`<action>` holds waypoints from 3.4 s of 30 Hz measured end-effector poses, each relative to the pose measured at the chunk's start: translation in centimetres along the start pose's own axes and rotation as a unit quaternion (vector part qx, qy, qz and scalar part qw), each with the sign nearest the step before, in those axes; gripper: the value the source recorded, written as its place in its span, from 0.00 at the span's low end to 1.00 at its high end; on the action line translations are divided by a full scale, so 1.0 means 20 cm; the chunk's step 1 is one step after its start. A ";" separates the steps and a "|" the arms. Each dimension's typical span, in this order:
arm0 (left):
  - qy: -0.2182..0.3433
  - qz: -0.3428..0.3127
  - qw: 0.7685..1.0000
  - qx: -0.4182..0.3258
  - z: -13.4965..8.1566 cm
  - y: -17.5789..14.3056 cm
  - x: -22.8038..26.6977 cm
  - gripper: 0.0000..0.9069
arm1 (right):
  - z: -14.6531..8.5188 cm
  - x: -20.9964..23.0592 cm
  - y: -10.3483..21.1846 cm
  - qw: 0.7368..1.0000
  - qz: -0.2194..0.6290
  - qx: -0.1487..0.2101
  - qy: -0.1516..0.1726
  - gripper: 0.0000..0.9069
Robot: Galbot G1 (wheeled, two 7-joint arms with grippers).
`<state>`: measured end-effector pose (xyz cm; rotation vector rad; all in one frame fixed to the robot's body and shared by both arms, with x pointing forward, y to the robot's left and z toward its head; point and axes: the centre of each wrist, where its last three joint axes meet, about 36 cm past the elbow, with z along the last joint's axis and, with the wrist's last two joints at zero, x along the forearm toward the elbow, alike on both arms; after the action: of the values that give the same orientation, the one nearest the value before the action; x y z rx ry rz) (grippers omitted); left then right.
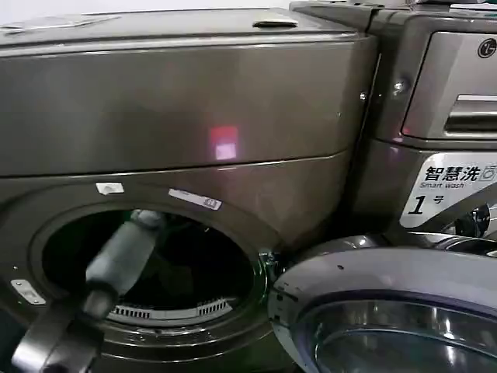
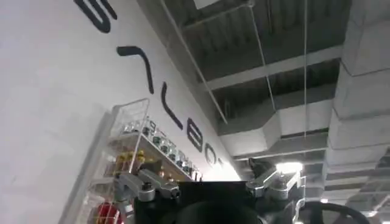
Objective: Grasp the clothes from the dryer.
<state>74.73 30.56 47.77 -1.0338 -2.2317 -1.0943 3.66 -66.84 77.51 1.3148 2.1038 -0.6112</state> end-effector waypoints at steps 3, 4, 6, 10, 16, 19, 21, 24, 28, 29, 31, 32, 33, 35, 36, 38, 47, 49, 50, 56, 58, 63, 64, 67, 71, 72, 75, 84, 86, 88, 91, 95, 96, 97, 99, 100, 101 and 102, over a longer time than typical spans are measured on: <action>0.030 0.038 0.998 -0.049 -0.02 0.09 0.05 1.00 | 0.00 0.01 0.01 1.000 -0.001 0.001 0.000 1.00; 0.041 0.051 0.996 -0.066 -0.03 0.12 0.06 1.00 | 0.00 0.01 0.01 1.000 -0.001 0.001 0.000 1.00; 0.066 0.076 0.990 -0.097 -0.04 0.17 0.09 1.00 | 0.01 0.01 0.01 1.000 -0.001 0.002 0.002 1.00; 0.109 0.123 0.977 -0.139 -0.06 0.23 0.12 1.00 | 0.02 0.02 0.01 1.000 -0.001 0.005 0.004 1.00; 0.175 0.167 0.953 -0.182 -0.10 0.27 0.13 1.00 | 0.02 0.03 0.00 1.000 0.000 0.009 0.005 1.00; 0.207 0.178 0.941 -0.202 -0.11 0.28 0.13 1.00 | 0.01 0.04 -0.01 1.000 0.000 0.011 0.005 1.00; 0.228 0.184 0.932 -0.215 -0.12 0.29 0.13 1.00 | 0.00 0.04 -0.01 1.000 -0.001 0.013 0.005 1.00; 0.252 0.190 0.920 -0.233 -0.15 0.32 0.15 1.00 | 0.00 0.05 -0.01 1.000 -0.001 0.014 0.005 1.00; 0.275 0.191 0.909 -0.247 -0.16 0.35 0.17 1.00 | 0.01 0.05 0.00 1.000 -0.002 0.014 0.007 1.00; 0.278 0.192 0.908 -0.247 -0.16 0.35 0.18 1.00 | 0.01 0.05 0.00 1.000 -0.002 0.014 0.007 1.00; 0.288 0.193 0.905 -0.248 -0.13 0.36 0.19 1.00 | 0.01 0.05 0.00 1.000 -0.002 0.015 0.007 1.00; 0.292 0.194 0.902 -0.250 -0.12 0.36 0.19 1.00 | 0.01 0.05 0.00 1.000 -0.002 0.015 0.007 1.00; 0.296 0.195 0.901 -0.251 -0.11 0.36 0.19 1.00 | 0.01 0.05 0.00 1.000 -0.002 0.015 0.007 1.00; 0.300 0.197 0.899 -0.252 -0.09 0.35 0.19 1.00 | 0.02 0.05 0.00 1.000 -0.002 0.015 0.008 1.00; 0.300 0.199 0.898 -0.251 -0.09 0.34 0.18 1.00 | 0.02 0.05 0.00 1.000 -0.003 0.015 0.008 1.00; 0.300 0.200 0.899 -0.249 -0.08 0.33 0.17 1.00 | 0.02 0.05 0.01 1.000 -0.003 0.014 0.009 1.00; 0.279 0.201 0.911 -0.227 -0.02 0.23 0.08 1.00 | 0.03 0.06 0.01 1.000 -0.004 0.017 0.010 1.00; 0.275 0.202 0.913 -0.223 -0.01 0.21 0.07 1.00 | 0.04 0.06 0.01 1.000 -0.004 0.017 0.010 1.00; 0.274 0.203 0.914 -0.221 0.00 0.21 0.06 1.00 | 0.04 0.05 0.01 1.000 -0.004 0.017 0.010 1.00; 0.272 0.209 0.915 -0.212 0.04 0.20 0.06 0.46 | 0.04 0.05 0.01 1.000 -0.004 0.017 0.010 1.00; 0.273 0.213 0.914 -0.211 0.05 0.19 0.06 0.38 | 0.04 0.05 0.01 1.000 -0.003 0.017 0.011 1.00; 0.273 0.218 0.913 -0.210 0.06 0.18 0.05 0.11 | 0.04 0.05 0.01 1.000 -0.004 0.018 0.010 1.00; 0.273 0.218 0.913 -0.210 0.06 0.18 0.05 0.09 | 0.03 0.05 0.01 1.000 -0.003 0.019 0.010 1.00; 0.273 0.219 0.912 -0.212 0.05 0.19 0.05 0.04 | 0.03 0.05 -0.01 1.000 -0.001 0.020 0.010 1.00; 0.273 0.224 0.911 -0.215 0.04 0.18 0.05 0.00 | 0.04 0.06 -0.01 1.000 0.000 0.020 0.011 1.00; 0.272 0.224 0.911 -0.215 0.04 0.18 0.05 0.00 | 0.04 0.06 -0.01 1.000 0.000 0.020 0.011 1.00; 0.266 0.227 0.912 -0.215 0.05 0.17 0.04 0.00 | 0.04 0.06 -0.01 1.000 0.000 0.020 0.010 1.00; 0.242 0.207 0.924 -0.212 0.02 0.18 0.04 0.00 | 0.06 0.06 0.00 1.000 0.000 0.018 0.013 1.00; 0.229 0.197 0.931 -0.207 0.01 0.17 0.03 0.00 | 0.07 0.06 0.01 1.000 0.000 0.018 0.014 1.00; 0.214 0.184 0.939 -0.198 0.00 0.16 0.02 0.00 | 0.07 0.06 0.02 1.000 -0.001 0.018 0.014 1.00; 0.181 0.156 0.953 -0.184 -0.04 0.13 -0.01 0.00 | 0.08 0.07 0.03 1.000 -0.004 0.018 0.015 1.00; 0.141 0.102 0.973 -0.151 -0.03 0.09 -0.03 0.00 | 0.08 0.08 0.02 1.000 -0.003 0.020 0.017 1.00; 0.131 0.088 0.977 -0.140 -0.02 0.08 -0.03 0.00 | 0.08 0.08 0.02 1.000 -0.003 0.020 0.017 1.00; 0.120 0.072 0.982 -0.129 -0.01 0.06 -0.02 0.00 | 0.08 0.08 0.02 1.000 -0.003 0.020 0.017 1.00; 0.101 0.042 0.988 -0.106 0.01 0.05 -0.02 0.00 | 0.09 0.08 0.03 1.000 -0.003 0.020 0.018 1.00; 0.090 0.023 0.991 -0.093 0.02 0.04 0.00 0.00 | 0.09 0.08 0.03 1.000 -0.003 0.019 0.018 1.00; 0.080 0.007 0.993 -0.081 0.03 0.03 0.00 0.00 | 0.10 0.08 0.03 1.000 -0.003 0.019 0.019 1.00; 0.069 -0.011 0.995 -0.069 0.03 0.02 0.02 0.00 | 0.10 0.09 0.04 1.000 -0.004 0.019 0.019 1.00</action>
<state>74.86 31.36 47.83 -0.9587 -2.0880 -1.3036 4.23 -66.69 74.81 1.3498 2.1387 -0.6362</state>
